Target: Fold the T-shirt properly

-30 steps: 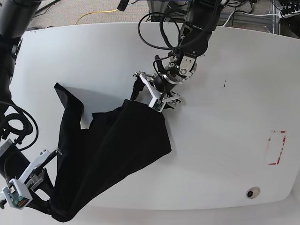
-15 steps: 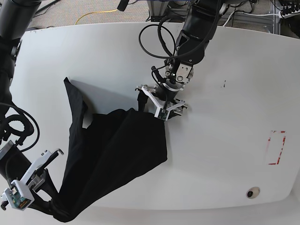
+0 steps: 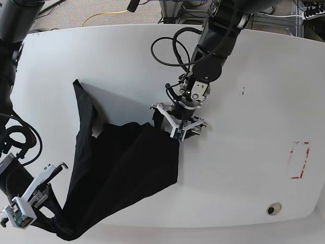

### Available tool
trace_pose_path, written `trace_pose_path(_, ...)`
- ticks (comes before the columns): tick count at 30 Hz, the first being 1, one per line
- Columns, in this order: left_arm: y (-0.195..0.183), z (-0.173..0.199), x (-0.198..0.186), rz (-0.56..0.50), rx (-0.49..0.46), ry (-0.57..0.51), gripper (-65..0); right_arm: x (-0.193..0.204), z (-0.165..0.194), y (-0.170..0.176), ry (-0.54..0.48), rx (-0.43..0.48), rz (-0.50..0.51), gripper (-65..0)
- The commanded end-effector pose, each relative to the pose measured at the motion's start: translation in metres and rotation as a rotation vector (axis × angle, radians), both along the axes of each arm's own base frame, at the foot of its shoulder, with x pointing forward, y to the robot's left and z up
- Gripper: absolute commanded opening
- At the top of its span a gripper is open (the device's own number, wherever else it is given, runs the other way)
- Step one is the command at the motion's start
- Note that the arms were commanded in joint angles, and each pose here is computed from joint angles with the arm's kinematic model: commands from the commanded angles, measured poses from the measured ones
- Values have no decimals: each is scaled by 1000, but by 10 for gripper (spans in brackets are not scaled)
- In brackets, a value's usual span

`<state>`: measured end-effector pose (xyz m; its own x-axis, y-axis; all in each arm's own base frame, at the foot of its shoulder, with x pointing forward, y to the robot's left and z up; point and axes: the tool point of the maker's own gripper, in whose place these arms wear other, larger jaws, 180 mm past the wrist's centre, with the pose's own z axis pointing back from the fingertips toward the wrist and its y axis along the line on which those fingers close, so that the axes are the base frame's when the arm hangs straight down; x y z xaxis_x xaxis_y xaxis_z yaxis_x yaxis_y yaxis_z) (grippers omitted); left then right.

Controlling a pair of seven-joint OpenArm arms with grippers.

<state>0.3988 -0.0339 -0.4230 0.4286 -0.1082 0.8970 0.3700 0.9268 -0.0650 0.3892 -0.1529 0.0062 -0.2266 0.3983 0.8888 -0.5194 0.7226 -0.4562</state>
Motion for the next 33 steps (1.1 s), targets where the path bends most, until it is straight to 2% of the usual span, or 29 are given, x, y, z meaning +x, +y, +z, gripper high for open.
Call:
trace_pose_path(1,-9,-7,-6,-32,-8,59,-192,-4,22,-3,-63,16,2,-650)
trace_pose_path(3,-9,-7,-6,-34,-8,59,-297,-4,22,-3,-63,16,2,-650)
trace_pose_path(6,-9,-1,1,-34,-7,44,-517,-4,22,-4,-64,16,0,-650)
trace_pose_path(9,-9,3,5,-34,-8,33,-650,-4,22,-4,-63,16,-1,-650)
trace_pose_path(19,-12,43,0,-24,-60,-72,-649,3,18,-12,-42,31,-22,-650)
trace_pose_path(24,17,58,-10,-9,-17,-105,-650,11,21,-29,-31,72,-63,-650)
trace_pose_path(30,65,86,-20,86,-14,-179,-650,18,26,-49,-30,115,-110,-650)
trace_pose_path(33,87,95,-22,104,18,-210,-647,20,26,-54,-24,125,-120,-650)
